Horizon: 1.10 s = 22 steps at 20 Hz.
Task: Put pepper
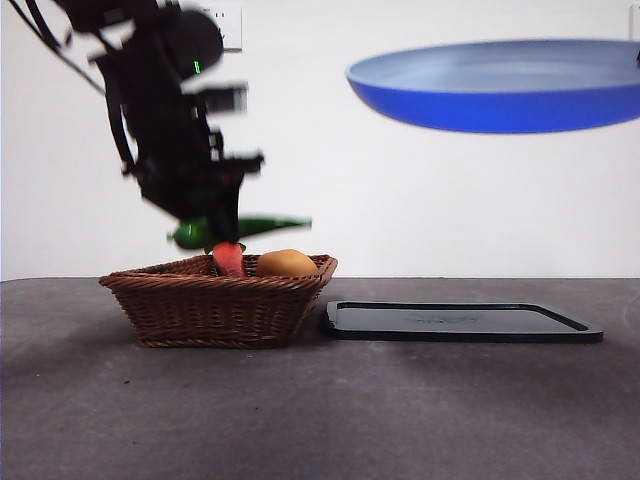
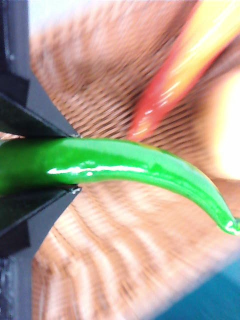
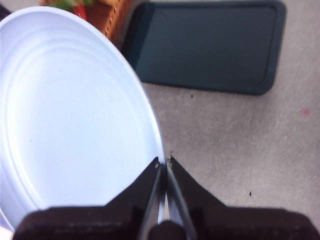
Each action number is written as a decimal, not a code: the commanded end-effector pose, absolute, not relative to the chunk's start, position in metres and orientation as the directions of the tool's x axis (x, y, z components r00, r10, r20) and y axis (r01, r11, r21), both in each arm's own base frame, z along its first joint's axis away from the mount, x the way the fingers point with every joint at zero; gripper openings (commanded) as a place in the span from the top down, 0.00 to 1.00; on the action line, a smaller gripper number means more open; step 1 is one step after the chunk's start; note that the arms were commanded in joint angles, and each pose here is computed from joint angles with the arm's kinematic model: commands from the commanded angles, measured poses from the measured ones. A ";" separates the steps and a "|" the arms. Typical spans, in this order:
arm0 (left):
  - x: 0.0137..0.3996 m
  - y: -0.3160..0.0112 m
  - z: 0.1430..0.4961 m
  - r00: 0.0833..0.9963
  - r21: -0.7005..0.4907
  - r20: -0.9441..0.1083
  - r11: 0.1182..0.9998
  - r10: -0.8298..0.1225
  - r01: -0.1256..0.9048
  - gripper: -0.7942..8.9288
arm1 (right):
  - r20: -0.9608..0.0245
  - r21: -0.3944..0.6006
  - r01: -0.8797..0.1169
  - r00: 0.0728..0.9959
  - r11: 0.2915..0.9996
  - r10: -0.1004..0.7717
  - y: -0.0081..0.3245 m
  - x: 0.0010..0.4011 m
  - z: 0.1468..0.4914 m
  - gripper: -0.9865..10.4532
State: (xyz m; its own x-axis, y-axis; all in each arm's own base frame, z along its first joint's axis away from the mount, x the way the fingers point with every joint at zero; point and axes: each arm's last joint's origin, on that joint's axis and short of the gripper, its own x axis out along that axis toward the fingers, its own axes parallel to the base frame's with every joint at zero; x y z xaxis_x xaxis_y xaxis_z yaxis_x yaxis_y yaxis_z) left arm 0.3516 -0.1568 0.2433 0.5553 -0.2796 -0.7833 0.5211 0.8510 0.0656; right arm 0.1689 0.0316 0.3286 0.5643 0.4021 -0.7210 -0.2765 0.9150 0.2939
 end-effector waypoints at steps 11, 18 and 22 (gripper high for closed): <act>0.266 -0.200 0.316 0.360 -0.178 -0.706 0.645 -0.610 0.743 0.79 | -0.818 0.463 -0.156 0.305 0.873 0.488 0.054 0.254 0.263 0.91; 0.263 -0.256 0.262 0.233 -0.179 -0.792 0.579 -0.564 0.795 0.79 | -0.827 0.467 -0.169 0.266 0.868 0.496 0.064 0.251 0.260 0.91; 0.263 -0.267 0.247 0.217 -0.169 -0.814 0.576 -0.539 0.800 0.79 | -0.831 0.463 -0.175 0.255 0.869 0.494 0.065 0.250 0.260 0.91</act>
